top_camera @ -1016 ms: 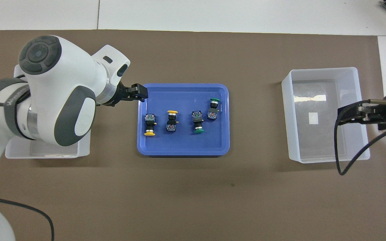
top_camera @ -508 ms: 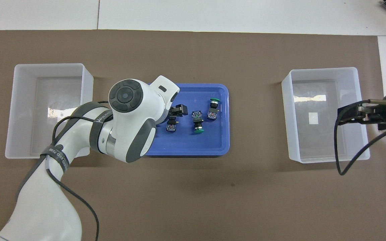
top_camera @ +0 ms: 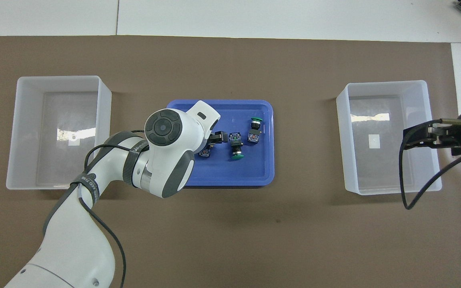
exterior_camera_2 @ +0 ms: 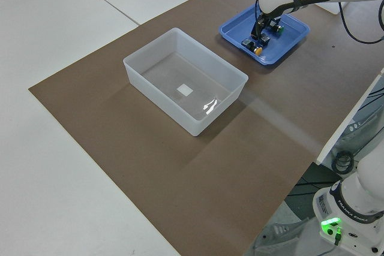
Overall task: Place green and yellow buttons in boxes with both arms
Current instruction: 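Grasp a yellow-capped button in the tray with the left gripper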
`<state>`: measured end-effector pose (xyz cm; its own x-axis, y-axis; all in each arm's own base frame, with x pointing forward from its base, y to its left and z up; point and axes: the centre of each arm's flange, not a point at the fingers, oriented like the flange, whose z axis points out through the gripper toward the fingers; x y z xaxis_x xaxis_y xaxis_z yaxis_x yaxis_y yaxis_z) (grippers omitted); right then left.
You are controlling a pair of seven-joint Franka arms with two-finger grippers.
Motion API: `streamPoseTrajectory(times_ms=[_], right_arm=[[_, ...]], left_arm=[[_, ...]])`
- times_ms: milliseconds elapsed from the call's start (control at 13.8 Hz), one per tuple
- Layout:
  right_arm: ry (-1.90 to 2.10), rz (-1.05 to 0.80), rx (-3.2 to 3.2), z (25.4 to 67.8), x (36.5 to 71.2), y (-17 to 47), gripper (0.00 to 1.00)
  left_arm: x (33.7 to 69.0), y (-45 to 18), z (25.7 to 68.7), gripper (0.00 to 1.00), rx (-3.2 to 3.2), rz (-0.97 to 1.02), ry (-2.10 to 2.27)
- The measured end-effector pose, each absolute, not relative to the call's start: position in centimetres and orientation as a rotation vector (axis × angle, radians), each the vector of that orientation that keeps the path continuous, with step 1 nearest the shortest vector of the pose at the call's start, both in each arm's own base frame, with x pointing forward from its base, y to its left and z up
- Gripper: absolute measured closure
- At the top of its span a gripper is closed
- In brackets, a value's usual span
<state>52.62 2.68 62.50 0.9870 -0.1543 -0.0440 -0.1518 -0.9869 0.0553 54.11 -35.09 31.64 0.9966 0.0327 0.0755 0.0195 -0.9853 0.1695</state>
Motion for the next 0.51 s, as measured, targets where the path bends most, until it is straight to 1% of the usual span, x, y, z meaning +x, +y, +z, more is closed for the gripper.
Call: streamPoseTrajectory(times_ms=[73,145,290,363,435,508], right_arm=[[-0.237,-0.074,3.08,62.5,52.62,2.68,0.0],[-0.237,-0.074,3.08,62.5,52.62,2.68,0.0],[-0.237,-0.074,3.08,62.5,52.62,2.68,0.0],[-0.237,-0.074,3.08,62.5,52.62,2.68,0.0],[-0.237,-0.074,3.08,62.5,52.62,2.68,0.0],[-0.237,-0.074,3.08,62.5,52.62,2.68,0.0]], left_arm=[[54.02,-34.99,31.36,0.0,2.971,0.118,0.03],[53.93,-34.9,31.1,0.06,2.973,0.115,0.028],[53.84,-34.83,30.85,0.33,2.976,0.111,0.023],[53.84,-34.82,30.81,0.33,2.976,0.11,0.023],[53.83,-34.82,30.8,0.42,2.976,0.11,0.022],[53.84,-34.82,30.82,0.53,2.976,0.111,0.022]])
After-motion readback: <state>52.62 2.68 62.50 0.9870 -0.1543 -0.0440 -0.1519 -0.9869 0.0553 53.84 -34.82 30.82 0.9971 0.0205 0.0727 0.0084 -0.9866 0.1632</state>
